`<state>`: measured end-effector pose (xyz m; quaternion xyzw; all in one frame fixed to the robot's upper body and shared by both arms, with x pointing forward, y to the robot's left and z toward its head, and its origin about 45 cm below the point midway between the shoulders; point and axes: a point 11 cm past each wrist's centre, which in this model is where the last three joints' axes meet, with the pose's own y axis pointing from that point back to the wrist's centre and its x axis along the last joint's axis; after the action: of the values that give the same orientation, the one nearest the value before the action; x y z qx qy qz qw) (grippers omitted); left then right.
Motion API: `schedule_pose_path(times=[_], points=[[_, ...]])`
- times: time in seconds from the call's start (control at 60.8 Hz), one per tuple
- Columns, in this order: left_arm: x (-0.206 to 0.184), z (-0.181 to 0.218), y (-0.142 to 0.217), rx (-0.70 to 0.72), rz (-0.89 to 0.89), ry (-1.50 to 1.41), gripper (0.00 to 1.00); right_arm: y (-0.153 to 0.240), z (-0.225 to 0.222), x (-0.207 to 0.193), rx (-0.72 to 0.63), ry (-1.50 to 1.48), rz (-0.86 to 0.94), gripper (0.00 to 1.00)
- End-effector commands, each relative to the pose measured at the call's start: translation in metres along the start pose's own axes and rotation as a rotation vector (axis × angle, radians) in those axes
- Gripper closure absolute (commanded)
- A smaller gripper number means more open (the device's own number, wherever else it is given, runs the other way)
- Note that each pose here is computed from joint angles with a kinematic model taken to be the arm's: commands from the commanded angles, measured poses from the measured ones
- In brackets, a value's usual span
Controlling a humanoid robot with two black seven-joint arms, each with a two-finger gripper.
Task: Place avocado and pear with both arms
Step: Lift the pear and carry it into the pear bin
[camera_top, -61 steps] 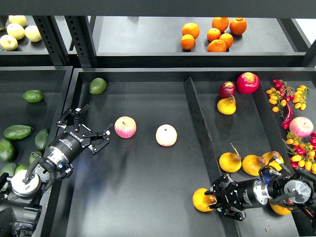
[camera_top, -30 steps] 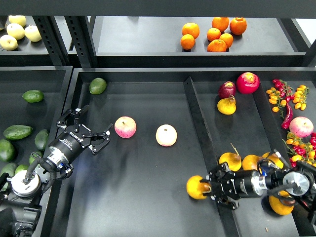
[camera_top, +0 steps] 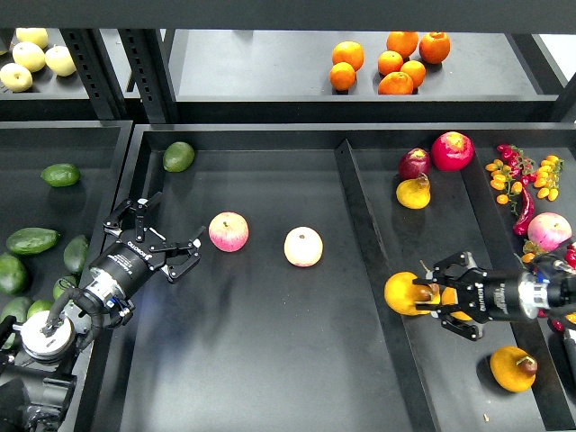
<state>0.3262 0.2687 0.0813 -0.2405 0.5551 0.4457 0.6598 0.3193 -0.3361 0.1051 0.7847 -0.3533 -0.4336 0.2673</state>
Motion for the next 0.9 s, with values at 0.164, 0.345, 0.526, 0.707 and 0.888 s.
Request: schedule_pose_path(times=[0.164,0.345,0.526,0.707,0.888], points=[[0.002,-0.001,0.0,0.001,0.005,0.003,0.01,0.024,0.026,0.024,-0.035,-0.049,0.066,0.95],[0.001,-0.001,0.0,0.001,0.004,0.002,0.01,0.026,0.041,0.032,-0.053,-0.08,0.084,0.94],[0.001,-0.001,0.0,0.001,0.004,0.002,0.01,0.023,0.057,0.037,-0.078,-0.104,0.097,0.93],[0.001,0.0,0.0,-0.001,0.003,0.002,0.01,0.015,0.066,0.037,-0.089,-0.12,0.095,0.92],[0.001,0.0,0.0,0.001,0.002,0.001,0.01,0.01,0.074,0.038,-0.101,-0.134,0.095,0.9]])
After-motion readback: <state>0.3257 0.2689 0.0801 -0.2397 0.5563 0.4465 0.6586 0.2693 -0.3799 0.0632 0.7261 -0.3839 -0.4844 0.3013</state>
